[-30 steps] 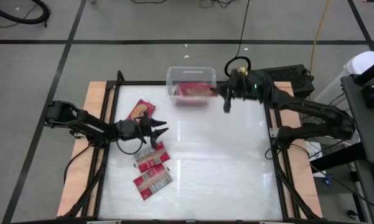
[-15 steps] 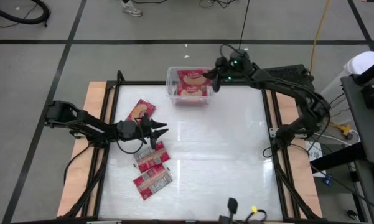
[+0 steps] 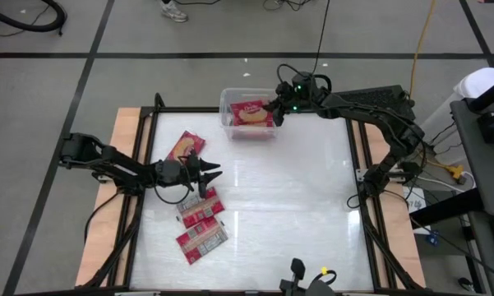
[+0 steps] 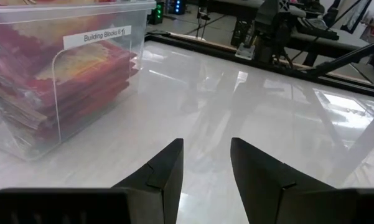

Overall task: Sort popcorn bags into baskets
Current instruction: Put the popcorn bag into the transparent bin

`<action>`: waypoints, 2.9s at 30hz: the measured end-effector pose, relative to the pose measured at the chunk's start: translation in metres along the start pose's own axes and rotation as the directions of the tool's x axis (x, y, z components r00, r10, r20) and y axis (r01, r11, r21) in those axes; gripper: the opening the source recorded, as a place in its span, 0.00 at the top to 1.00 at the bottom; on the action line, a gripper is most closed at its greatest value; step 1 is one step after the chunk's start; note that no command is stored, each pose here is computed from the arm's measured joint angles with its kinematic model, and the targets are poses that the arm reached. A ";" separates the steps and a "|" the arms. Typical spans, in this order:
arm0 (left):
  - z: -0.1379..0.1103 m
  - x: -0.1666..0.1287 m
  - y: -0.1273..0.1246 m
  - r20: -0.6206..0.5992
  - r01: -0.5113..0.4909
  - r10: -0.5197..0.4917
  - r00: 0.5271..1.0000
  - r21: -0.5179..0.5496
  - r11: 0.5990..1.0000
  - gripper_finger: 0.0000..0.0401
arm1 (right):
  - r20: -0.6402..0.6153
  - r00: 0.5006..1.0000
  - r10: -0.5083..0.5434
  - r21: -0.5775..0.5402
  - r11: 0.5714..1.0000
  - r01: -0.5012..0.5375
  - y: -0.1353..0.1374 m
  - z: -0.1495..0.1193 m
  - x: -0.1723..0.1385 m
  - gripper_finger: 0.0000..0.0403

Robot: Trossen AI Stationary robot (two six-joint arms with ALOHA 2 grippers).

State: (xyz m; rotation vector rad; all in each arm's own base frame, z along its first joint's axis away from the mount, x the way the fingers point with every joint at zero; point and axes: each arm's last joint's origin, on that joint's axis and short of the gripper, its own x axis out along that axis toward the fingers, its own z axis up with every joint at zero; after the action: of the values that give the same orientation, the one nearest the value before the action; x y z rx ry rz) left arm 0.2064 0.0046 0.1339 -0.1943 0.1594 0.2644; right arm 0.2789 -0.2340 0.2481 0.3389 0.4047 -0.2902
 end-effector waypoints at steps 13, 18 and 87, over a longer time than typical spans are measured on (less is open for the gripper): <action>0.000 0.000 0.000 0.000 -0.001 0.001 1.000 0.006 1.000 0.66 | -0.038 0.997 -0.061 0.039 0.997 0.062 -0.001 -0.004 0.000 0.76; -0.001 0.000 0.000 -0.013 -0.003 0.003 1.000 0.010 1.000 0.66 | -0.023 0.998 -0.058 0.036 0.998 0.059 0.000 -0.001 -0.002 0.63; -0.025 -0.024 -0.002 -0.656 -0.161 0.694 0.297 0.682 0.713 0.95 | 0.175 0.966 0.189 -0.391 0.914 -0.108 0.185 -0.175 -0.057 0.56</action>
State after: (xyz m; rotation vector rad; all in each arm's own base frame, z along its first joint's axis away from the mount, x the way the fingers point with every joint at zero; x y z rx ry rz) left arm 0.1806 -0.0083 0.1143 0.2906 1.4158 0.6800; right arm 0.2332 0.0111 0.1697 -0.0436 0.2171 -0.0903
